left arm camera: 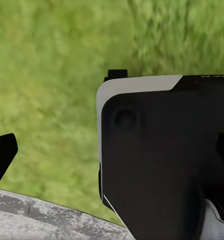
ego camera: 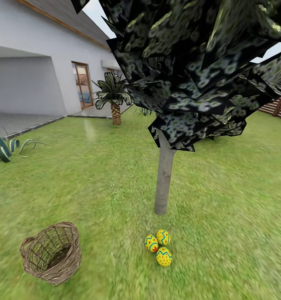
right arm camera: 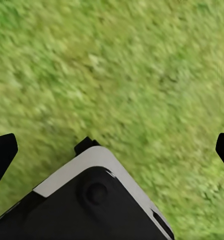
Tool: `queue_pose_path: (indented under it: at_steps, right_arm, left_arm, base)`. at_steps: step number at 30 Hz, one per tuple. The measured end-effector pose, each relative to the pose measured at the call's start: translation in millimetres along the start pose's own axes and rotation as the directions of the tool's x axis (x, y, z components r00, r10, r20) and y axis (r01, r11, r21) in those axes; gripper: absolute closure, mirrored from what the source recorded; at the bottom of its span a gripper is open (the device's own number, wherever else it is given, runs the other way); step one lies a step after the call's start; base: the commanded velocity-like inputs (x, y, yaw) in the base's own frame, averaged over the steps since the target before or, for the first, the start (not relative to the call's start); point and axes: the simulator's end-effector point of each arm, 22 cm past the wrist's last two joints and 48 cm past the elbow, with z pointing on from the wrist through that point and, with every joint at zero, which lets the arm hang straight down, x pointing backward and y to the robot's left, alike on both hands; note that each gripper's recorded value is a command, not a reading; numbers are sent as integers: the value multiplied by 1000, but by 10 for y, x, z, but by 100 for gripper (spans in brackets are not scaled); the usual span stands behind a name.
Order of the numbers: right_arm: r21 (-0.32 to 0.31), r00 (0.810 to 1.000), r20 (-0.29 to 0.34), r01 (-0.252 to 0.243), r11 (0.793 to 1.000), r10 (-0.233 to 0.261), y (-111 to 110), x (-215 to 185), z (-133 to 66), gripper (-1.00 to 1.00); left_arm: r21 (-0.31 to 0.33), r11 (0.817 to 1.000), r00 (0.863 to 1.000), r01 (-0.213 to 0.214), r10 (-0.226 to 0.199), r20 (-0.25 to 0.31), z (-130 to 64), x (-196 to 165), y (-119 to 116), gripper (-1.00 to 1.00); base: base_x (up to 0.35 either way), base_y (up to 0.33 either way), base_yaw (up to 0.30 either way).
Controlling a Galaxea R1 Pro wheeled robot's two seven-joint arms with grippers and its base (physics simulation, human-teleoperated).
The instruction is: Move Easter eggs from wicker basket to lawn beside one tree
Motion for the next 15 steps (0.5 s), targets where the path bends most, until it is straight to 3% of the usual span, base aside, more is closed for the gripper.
queue_pose_path:
  at_steps: [8,13,15]
  right_arm:
    - [-23,1000,-8,12,1000,-13,28,2,8,-100]
    - [-195,992,-51,104,975,-116,384,137,-34,-100]
    - [-224,989,-54,119,967,-135,446,160,-48,-100]
  left_arm:
    - [0,1000,1000,0,0,0,0,0,4,-100]
    - [-1,1000,1000,0,0,0,0,0,5,-100]
    - [-1,1000,1000,0,0,0,0,0,5,-100]
  base:
    - [0,0,0]
    - [0,0,0]
    - [0,0,0]
